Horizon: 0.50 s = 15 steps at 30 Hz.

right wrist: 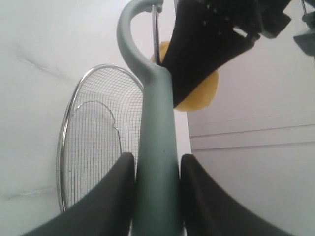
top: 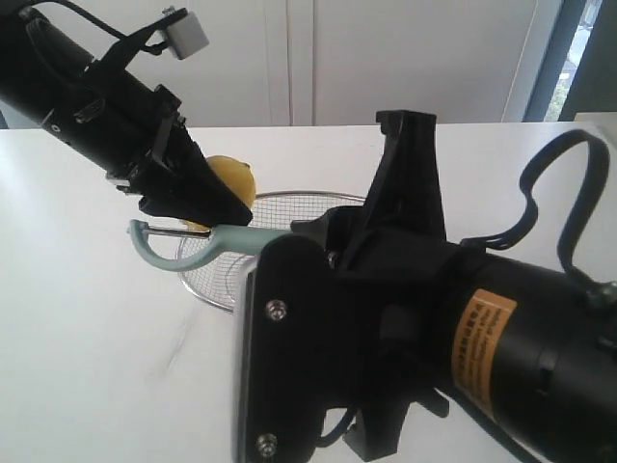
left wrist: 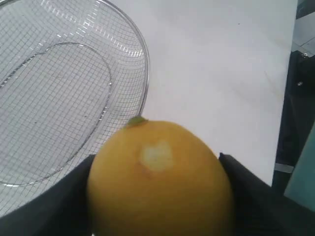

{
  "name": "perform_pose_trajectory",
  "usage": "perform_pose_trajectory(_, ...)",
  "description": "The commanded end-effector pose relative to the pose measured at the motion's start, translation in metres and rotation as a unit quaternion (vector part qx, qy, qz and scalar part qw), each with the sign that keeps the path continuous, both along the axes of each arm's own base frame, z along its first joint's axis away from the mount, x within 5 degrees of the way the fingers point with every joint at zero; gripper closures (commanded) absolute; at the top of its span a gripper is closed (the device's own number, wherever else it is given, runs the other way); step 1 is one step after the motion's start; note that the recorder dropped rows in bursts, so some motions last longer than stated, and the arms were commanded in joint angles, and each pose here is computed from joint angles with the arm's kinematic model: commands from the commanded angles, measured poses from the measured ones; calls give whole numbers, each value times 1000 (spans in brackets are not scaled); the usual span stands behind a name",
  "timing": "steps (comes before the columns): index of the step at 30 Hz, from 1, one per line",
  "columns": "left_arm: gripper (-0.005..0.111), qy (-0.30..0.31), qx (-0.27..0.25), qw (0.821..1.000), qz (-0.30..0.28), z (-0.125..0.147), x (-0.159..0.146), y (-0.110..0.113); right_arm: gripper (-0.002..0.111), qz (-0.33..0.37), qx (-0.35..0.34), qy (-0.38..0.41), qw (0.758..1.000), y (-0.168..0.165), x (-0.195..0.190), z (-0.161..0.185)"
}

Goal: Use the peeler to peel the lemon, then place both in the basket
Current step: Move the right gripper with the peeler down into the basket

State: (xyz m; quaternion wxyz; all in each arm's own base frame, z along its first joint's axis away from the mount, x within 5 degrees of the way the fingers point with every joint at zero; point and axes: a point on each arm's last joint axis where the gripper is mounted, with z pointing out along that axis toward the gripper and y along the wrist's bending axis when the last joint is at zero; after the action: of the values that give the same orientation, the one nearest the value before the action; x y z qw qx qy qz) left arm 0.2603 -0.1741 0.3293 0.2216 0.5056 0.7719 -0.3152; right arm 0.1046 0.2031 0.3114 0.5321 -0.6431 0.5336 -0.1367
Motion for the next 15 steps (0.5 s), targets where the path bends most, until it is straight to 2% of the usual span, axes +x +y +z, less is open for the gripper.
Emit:
perform_pose_trajectory(1, 107, -30, -1, 998, 46, 20, -5, 15, 108, -25, -7, -4, 1000, -6, 2, 1)
perform_pose_trajectory(8, 107, -66, -16, 993, 100, 43, -10, 42, 108, -28, -24, -7, 999, -10, 3, -8)
perform_pose_trajectory(15, 107, -62, -7, 993, 102, 44, -12, 46, 108, -130, 43, 1, 991, -28, 34, -5)
